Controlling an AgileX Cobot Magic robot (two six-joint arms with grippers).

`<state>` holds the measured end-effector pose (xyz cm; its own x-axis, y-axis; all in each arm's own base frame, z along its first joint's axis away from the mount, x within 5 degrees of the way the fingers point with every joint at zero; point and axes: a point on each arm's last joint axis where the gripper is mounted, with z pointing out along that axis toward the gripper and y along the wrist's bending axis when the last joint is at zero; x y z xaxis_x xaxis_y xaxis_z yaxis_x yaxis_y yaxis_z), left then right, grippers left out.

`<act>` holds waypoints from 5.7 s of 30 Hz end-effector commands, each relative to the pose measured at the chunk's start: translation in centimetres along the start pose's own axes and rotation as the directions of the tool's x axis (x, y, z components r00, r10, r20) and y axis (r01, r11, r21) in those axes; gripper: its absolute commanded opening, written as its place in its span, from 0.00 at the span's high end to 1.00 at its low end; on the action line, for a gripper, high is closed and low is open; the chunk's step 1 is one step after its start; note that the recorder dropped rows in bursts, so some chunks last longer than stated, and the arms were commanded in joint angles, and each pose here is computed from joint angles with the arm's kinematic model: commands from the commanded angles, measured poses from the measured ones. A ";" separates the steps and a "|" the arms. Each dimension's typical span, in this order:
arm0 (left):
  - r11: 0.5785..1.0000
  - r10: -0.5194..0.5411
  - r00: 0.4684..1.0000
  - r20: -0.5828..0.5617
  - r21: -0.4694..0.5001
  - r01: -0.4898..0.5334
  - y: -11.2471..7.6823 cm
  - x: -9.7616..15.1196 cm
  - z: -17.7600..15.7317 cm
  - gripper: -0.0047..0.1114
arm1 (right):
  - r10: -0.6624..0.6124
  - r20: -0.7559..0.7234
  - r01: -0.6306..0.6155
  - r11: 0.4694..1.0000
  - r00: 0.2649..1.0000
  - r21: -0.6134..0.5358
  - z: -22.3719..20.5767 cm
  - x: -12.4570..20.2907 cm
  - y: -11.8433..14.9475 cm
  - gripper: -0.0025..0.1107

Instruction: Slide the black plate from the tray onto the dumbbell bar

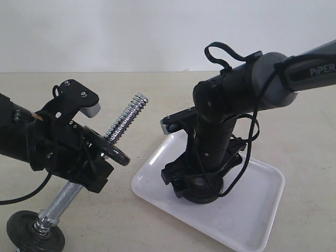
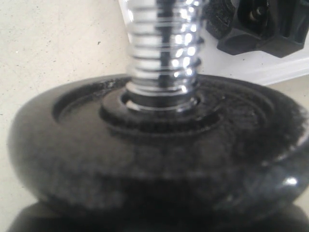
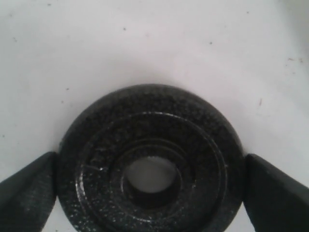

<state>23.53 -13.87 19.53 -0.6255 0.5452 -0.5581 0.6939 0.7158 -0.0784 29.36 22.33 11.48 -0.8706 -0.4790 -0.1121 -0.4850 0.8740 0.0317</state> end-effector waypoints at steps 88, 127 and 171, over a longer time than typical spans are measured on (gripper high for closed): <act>0.936 0.349 0.925 0.152 -0.099 -0.338 0.1 -2.2 -1.6 0.92 | 0.033 0.563 0.102 0.973 0.826 -0.206 -22.9 5.4 1.0 0.98; 0.896 0.366 0.828 0.426 0.079 -0.437 -2.5 -3.8 -2.4 0.92 | 0.056 0.566 0.130 0.950 0.823 -0.284 -23.2 5.5 1.7 0.98; 0.807 0.373 0.720 0.585 0.179 -0.563 -4.4 -4.3 -3.4 0.92 | 0.010 0.521 0.282 0.832 0.853 -0.478 -23.7 6.5 3.9 0.98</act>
<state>22.98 -16.14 21.25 -0.0129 0.6141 -0.7891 0.9532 0.2460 0.1759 21.11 19.07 33.56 -0.6602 -0.4300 -0.6159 -0.7014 0.6463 0.3006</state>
